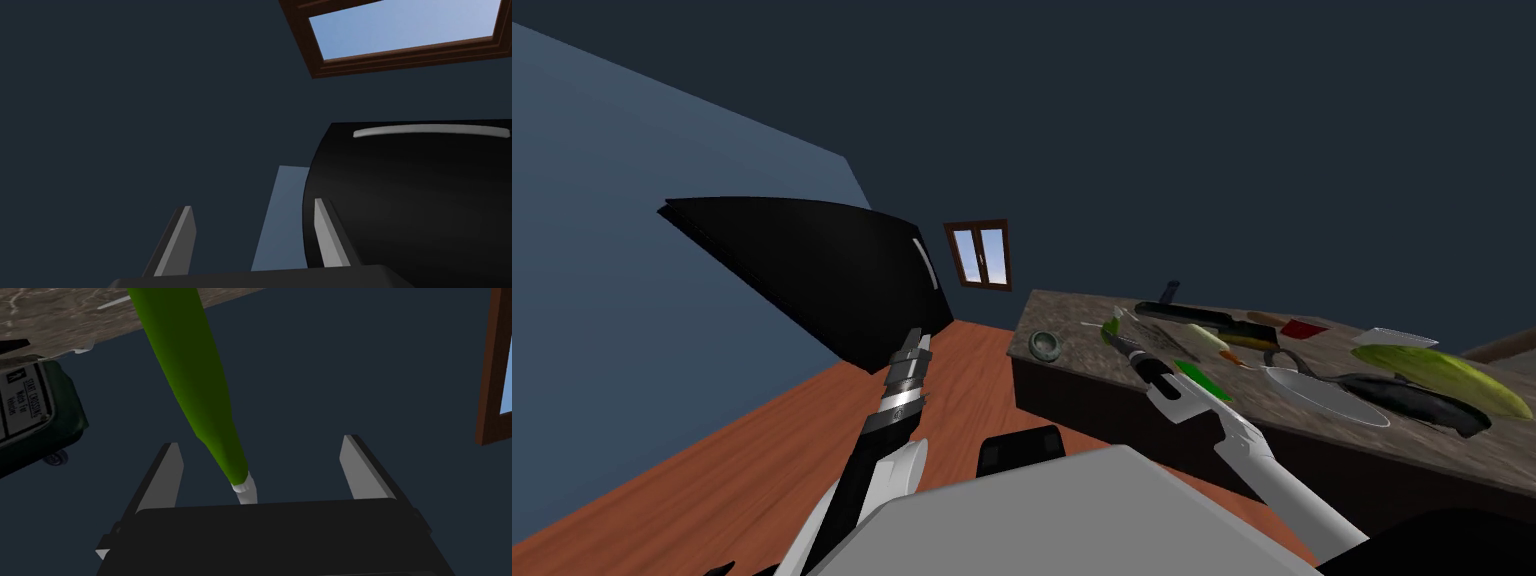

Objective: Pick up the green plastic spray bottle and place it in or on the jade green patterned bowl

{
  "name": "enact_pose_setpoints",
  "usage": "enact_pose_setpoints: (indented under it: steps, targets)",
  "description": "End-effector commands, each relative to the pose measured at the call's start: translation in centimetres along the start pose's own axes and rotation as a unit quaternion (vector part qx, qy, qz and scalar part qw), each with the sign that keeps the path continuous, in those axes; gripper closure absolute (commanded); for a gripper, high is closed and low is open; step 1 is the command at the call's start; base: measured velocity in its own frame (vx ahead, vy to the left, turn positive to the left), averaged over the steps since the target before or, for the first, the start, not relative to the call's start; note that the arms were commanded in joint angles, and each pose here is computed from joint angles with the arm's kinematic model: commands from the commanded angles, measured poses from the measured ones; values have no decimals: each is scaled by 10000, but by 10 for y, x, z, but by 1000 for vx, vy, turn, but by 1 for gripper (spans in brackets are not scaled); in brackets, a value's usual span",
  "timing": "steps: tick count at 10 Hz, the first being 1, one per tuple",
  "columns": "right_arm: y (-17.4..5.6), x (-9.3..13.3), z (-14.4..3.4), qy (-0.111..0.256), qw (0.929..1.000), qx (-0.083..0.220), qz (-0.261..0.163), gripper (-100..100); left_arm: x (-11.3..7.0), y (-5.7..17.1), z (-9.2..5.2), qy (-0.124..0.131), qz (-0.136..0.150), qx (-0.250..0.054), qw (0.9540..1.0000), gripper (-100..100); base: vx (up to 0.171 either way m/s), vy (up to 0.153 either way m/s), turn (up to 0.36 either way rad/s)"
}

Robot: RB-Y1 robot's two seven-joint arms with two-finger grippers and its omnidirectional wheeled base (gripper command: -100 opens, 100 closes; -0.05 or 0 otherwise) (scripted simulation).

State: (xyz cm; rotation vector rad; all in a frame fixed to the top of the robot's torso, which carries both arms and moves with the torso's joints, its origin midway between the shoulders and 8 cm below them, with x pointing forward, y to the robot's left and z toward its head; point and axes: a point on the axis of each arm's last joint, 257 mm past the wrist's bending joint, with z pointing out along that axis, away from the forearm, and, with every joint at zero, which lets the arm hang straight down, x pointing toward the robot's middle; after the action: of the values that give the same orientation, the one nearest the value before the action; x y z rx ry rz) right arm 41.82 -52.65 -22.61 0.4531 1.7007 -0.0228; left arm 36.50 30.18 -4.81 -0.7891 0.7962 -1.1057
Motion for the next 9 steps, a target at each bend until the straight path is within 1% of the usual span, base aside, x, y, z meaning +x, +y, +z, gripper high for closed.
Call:
enact_pose_setpoints:
  steps: [1, 2, 3, 4, 5, 6, 7, 8, 9]
  targets:
    - [-26, -5, -3, 48, 9993, 244, -272, -100, 0, 0, 0, 0, 0, 0, 10000, 0, 33, 33, 110]
    - [-38, -7, -4, 72, 9984, 373, -419, -100, 0, 0, 0, 0, 0, 0, 10000, 0, 38, 22, 120]
    - [-60, -12, -7, 112, 9959, 592, -674, -100, 0, 0, 0, 0, 0, 0, 10000, 0, 42, 18, 189]
    - [-68, -14, -8, 128, 9945, 683, -781, -100, 0, 0, 0, 0, 0, 0, 10000, 0, 38, 12, 127]
    - [-82, -18, -10, 153, 9919, 826, -950, -100, 0, 0, 0, 0, 1, 0, 10000, 0, 35, 9, 128]
    - [-75, -16, -9, 138, 9936, 730, -848, -100, 0, 0, 0, 0, 1, 0, 10000, 0, 16, 0, 26]
    - [-77, -16, -9, 141, 9933, 753, -866, 0, 0, 0, 0, 0, 1, 0, 10000, 0, 0, 0, 0]
    - [-76, -16, -9, 140, 9933, 750, -864, -100, 0, 0, 0, 0, 1, 0, 10000, 0, 0, 0, 0]
    - [-76, -16, -9, 140, 9933, 751, -864, 100, 0, 0, 0, 0, 1, 0, 10000, 0, 0, 0, 0]
